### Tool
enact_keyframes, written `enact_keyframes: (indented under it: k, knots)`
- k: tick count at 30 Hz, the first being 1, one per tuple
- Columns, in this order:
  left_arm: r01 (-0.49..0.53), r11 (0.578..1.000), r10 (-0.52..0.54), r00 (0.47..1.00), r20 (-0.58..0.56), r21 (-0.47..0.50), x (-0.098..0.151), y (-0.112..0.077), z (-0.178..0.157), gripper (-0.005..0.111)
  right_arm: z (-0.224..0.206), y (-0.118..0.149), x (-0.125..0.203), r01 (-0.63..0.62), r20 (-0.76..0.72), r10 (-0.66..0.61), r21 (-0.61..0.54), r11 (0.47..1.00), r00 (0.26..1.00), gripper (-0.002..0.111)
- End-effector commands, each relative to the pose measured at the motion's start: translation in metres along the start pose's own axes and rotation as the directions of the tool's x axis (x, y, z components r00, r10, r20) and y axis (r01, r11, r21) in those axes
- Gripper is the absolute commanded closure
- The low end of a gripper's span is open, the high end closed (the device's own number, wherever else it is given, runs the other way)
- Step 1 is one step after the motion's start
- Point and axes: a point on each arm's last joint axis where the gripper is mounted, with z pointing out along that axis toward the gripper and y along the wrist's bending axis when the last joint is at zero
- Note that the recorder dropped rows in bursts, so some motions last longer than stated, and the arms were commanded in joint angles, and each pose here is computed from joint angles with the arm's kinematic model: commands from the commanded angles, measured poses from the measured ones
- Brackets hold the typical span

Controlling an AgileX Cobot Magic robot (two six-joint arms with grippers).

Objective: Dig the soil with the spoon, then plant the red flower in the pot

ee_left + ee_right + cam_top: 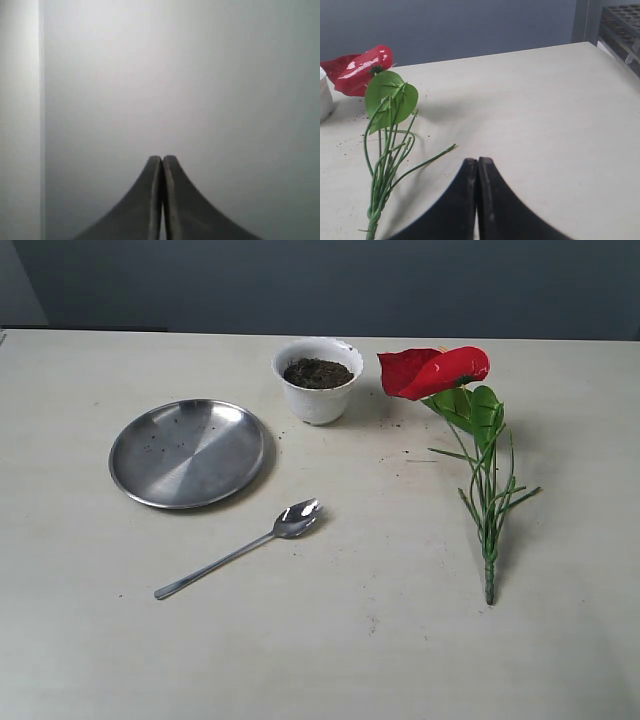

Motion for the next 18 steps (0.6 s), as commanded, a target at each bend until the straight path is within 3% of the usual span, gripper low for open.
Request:
enact_keyframes:
  k: [1,6,18]
  knots:
    - [0.014,0.985,-0.047,0.982,-0.183,-0.174,0.017,0.015,-0.004,0.106,0.000,0.000,-0.001,-0.001,0.014,0.001,0.004,1.000,1.000,0.108]
    - [-0.046,0.982,-0.022,0.933,-0.360,-0.181,0.033,0.017,-0.009,0.106,0.000,0.000,-0.001,-0.001,0.014,0.001,0.004,1.000,1.000,0.108]
    - [-0.004,0.988,-0.062,0.909,-0.413,-0.156,0.038,0.013,-0.010,0.106,0.000,0.000,-0.001,-0.001,0.014,0.001,0.004,1.000,1.000,0.108]
